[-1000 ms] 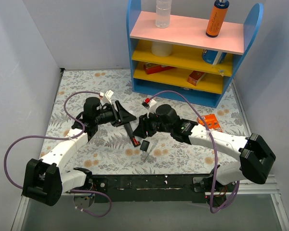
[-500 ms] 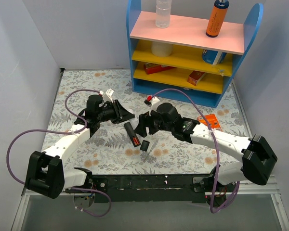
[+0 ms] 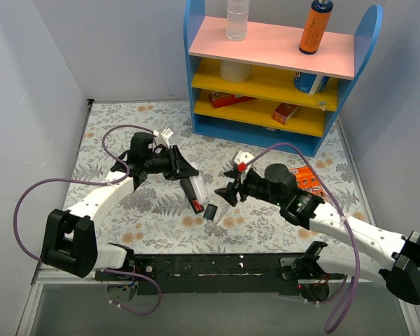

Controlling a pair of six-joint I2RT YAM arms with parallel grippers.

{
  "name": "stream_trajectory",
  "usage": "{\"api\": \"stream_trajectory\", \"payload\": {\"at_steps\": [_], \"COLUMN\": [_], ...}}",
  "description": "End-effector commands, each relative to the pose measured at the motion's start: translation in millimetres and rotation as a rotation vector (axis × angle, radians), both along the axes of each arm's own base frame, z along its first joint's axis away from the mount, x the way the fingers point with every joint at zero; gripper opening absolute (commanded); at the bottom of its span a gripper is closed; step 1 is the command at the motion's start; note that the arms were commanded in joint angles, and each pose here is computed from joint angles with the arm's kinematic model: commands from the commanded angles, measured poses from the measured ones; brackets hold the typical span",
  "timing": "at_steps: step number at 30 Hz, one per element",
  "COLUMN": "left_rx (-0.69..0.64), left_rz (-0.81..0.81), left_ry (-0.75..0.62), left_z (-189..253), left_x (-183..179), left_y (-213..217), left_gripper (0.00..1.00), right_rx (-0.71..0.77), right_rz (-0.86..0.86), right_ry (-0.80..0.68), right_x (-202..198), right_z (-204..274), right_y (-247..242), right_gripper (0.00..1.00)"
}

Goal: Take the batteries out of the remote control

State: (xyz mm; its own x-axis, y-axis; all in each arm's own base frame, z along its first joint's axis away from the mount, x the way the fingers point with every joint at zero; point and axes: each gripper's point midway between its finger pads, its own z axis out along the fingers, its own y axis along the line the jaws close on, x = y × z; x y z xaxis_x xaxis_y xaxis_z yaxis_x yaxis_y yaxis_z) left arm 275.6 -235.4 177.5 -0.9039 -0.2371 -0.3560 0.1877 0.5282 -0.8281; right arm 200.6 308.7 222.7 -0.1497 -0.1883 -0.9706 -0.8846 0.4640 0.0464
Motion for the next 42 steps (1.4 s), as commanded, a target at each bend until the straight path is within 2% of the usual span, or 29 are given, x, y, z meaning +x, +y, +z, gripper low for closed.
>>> {"api": "stream_trajectory", "payload": {"at_steps": [1, 7, 14, 35, 42], "left_rx": [-0.059, -0.123, -0.149, -0.167, -0.169], "left_rz": [-0.127, -0.192, -0.196, -0.198, -0.203], "left_ry": [0.025, 0.155, 0.198, 0.235, 0.241], "left_z": [20, 20, 22, 23, 23], "left_x": [-21, -40, -49, -56, -57], "left_y": [-8, -13, -12, -12, -12], "left_gripper": [0.0, 0.0, 0.0, 0.0, 0.0], "right_rx": [0.053, 0.111, 0.157, 0.147, 0.141], "right_rz": [0.122, 0.337, 0.407, 0.467, 0.469], "right_ry": [-0.327, -0.488, -0.554, -0.535, -0.535], "right_x": [-9, -46, -60, -70, -72], "right_z": [23, 13, 16, 8, 5], "right_y": [-2, 2, 8, 26, 32], "right_gripper": [0.71, 0.69, 0.62, 0.54, 0.48]}}
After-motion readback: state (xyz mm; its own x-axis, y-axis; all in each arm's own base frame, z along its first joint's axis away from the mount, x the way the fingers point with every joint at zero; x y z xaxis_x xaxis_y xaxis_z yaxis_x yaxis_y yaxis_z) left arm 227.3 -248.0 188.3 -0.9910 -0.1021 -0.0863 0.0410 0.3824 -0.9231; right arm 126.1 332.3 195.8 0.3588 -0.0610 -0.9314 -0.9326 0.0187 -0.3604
